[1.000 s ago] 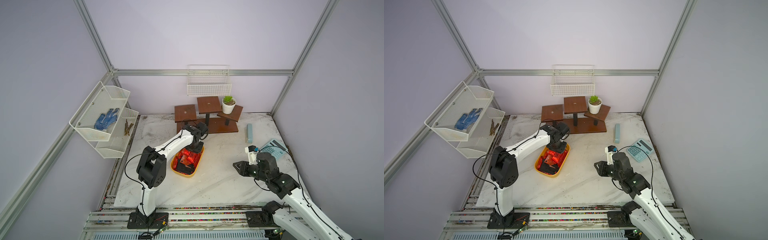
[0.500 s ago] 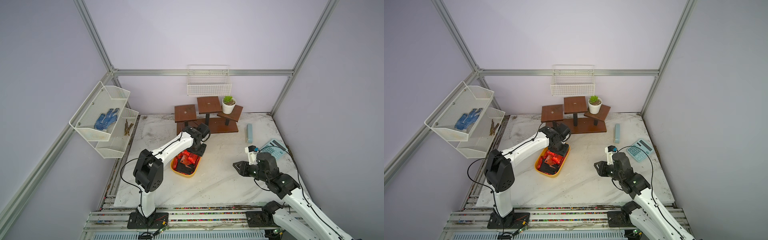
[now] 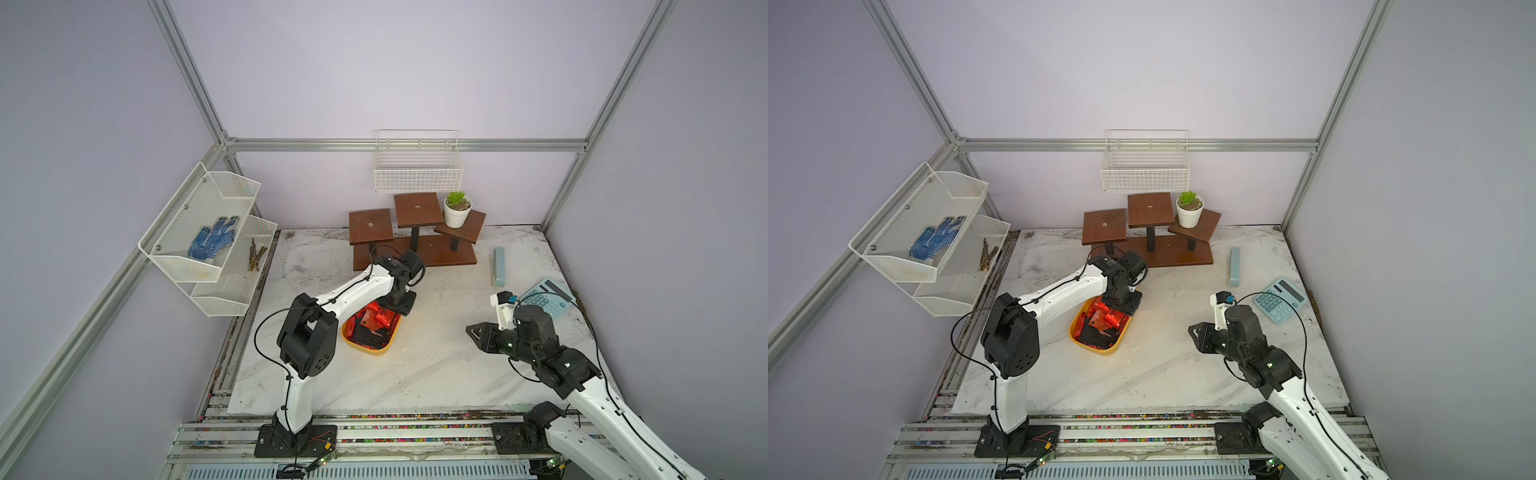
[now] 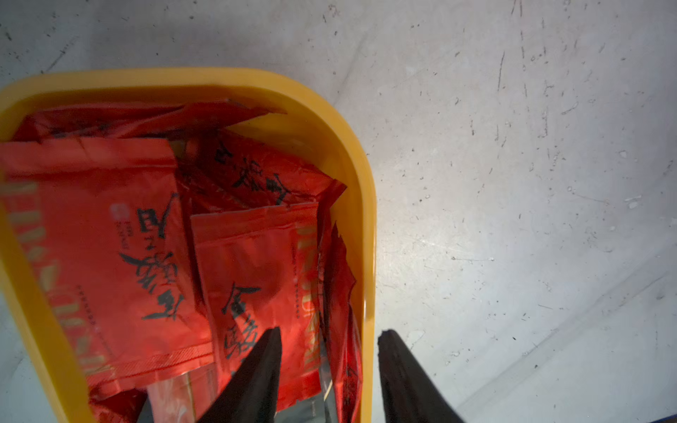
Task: Take the tea bags out of the storage box
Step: Pick up the tea bag from the storage box.
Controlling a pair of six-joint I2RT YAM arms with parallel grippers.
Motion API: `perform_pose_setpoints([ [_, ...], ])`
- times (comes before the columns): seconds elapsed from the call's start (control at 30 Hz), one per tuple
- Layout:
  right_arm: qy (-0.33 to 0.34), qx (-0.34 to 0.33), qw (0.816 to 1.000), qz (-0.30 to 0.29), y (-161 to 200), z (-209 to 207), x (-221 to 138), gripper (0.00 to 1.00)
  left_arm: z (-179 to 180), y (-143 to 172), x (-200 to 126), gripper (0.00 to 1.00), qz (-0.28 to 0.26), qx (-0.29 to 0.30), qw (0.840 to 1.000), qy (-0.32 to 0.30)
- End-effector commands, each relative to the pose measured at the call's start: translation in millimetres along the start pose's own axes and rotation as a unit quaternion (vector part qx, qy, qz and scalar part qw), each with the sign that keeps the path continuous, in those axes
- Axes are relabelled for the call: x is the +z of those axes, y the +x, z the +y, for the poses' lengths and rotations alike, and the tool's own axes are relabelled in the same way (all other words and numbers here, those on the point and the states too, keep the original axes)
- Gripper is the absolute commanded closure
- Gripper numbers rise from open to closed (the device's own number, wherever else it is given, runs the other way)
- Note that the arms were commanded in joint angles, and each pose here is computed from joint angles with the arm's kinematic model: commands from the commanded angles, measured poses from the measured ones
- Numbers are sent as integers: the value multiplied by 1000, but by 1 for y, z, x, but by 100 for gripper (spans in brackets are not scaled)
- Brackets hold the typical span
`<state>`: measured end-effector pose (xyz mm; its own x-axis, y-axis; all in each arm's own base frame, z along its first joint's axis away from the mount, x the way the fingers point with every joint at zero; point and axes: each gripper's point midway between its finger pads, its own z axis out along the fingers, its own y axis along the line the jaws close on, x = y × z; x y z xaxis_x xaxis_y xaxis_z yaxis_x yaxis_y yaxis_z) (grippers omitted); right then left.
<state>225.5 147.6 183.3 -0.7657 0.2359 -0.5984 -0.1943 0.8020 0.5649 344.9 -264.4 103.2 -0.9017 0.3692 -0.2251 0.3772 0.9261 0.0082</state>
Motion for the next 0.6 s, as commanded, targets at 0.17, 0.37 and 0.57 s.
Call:
perform_pose_setpoints([
  [0.17, 0, -6, 1000, -2, -2, 3, -2, 68, -8, -15, -2, 65, -16, 3, 1000, 11],
  [0.37, 0, -7, 1000, -4, -2, 3, -3, 68, -5, -12, 8, 76, -4, 6, 1000, 0],
  [0.57, 3, -7, 1000, -5, -1, 1, -4, 68, -3, -12, 9, 100, -4, 6, 1000, -5],
])
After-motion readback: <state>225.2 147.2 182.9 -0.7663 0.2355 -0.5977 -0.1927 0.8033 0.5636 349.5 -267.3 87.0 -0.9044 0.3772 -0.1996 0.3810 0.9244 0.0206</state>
